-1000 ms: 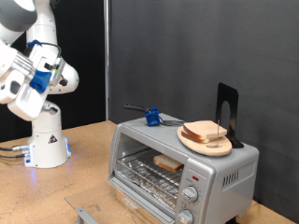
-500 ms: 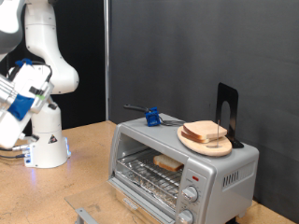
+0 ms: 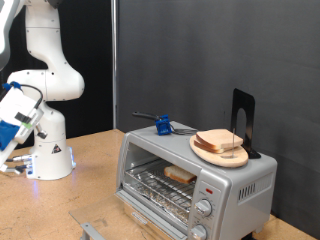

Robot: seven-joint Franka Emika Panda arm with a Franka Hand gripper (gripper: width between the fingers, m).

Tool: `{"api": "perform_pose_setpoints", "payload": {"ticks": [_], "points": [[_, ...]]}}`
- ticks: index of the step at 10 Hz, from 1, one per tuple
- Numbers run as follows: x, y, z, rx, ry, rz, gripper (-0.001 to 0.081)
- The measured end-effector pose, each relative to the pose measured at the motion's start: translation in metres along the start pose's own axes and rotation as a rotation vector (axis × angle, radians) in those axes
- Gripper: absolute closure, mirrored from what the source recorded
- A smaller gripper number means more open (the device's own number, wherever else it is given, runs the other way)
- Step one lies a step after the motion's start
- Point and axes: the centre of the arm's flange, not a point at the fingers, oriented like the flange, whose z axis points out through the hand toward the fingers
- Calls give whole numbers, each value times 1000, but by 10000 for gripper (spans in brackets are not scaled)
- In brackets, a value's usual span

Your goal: Make a piece of toast with the oven

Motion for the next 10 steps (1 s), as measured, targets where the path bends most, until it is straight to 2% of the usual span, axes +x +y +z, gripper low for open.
{"api": "perform_pose_setpoints", "payload": {"ticks": [2, 4, 5, 8, 10], "points": [[2, 2, 2, -8, 5, -17, -2], [-3, 3, 11, 13, -70, 26, -2], [0, 8, 20, 6, -87, 60, -2], [20, 24, 56, -65, -68, 110, -2], [29, 29, 84, -91, -73, 86, -2]]}}
